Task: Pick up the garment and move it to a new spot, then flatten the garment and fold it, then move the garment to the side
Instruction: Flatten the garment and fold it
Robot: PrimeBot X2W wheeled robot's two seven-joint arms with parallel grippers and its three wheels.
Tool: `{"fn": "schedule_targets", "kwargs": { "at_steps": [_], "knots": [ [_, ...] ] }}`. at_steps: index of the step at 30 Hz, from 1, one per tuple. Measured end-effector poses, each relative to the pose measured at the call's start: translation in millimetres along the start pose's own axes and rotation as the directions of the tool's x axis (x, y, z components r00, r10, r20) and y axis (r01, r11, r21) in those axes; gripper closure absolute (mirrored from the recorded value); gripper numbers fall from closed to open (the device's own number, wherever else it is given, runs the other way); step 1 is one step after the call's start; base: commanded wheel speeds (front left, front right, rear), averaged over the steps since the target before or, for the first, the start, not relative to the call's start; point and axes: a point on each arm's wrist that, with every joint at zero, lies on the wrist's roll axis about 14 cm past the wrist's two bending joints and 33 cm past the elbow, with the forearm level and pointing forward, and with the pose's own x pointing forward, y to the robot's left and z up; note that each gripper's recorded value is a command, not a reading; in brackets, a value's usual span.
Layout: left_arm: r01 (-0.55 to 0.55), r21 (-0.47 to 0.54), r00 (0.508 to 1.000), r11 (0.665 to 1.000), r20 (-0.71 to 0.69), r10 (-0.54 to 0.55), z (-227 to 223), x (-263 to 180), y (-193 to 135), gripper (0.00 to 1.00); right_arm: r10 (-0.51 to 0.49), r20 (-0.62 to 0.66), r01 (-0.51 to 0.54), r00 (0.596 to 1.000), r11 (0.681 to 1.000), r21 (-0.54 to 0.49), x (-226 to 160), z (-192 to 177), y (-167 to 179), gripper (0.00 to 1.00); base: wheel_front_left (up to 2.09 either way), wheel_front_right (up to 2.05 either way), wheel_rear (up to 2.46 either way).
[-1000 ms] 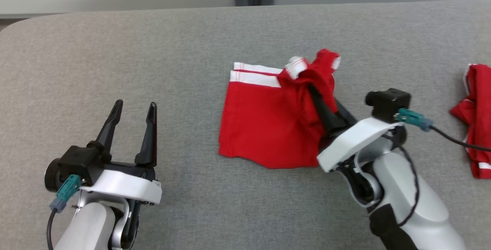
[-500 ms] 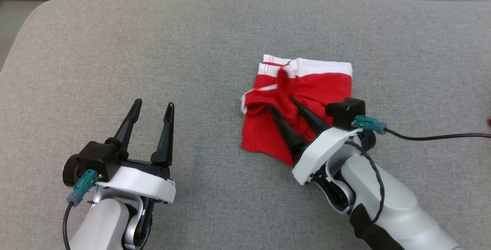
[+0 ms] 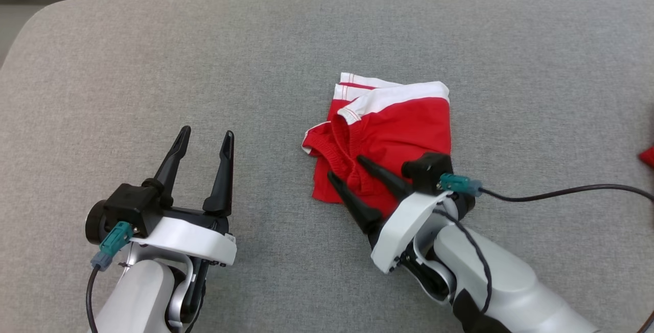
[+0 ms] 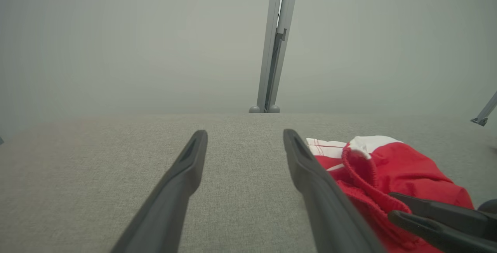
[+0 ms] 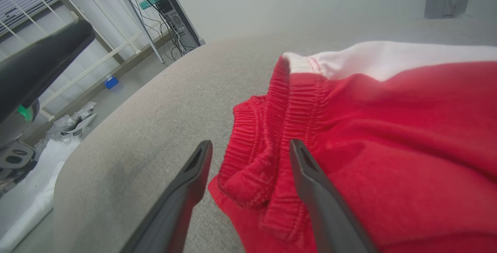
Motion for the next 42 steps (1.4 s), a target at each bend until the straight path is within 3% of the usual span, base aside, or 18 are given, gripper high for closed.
{"fn": "schedule_targets", "kwargs": {
  "at_steps": [6,13,22,26,33,42],
  "knots": [
    [0.005,0.017,1.0,1.0,0.027,-0.005,8,4,0,0.0,-0.064,0.203,0.06,0.977,0.998,0.029,-4,64,-18,0.0,0.0,0.0,0.0],
    [0.001,0.042,0.998,0.999,0.067,-0.003,22,7,1,0.0,-0.26,0.408,0.277,0.875,0.961,0.016,-58,117,-73,0.0,0.0,0.0,0.0],
    [0.01,0.067,0.996,0.998,0.091,-0.016,31,3,-3,0.0,-0.487,0.493,0.564,0.72,0.825,-0.009,-153,123,-127,0.0,0.0,0.0,0.0],
    [0.014,0.075,0.995,0.997,0.098,-0.021,34,-1,-4,0.0,-0.555,0.483,0.641,0.677,0.767,-0.017,-187,114,-137,0.0,0.0,0.0,0.0],
    [-0.001,0.085,0.996,0.996,0.088,-0.006,33,-10,-1,0.0,-0.613,0.457,0.697,0.645,0.716,-0.025,-223,100,-132,0.0,0.0,0.0,0.0],
    [-0.005,0.084,0.996,0.996,0.084,-0.003,34,-13,0,0.0,-0.622,0.442,0.7,0.646,0.714,-0.019,-227,98,-128,0.0,0.0,0.0,0.0]
  ]
}}
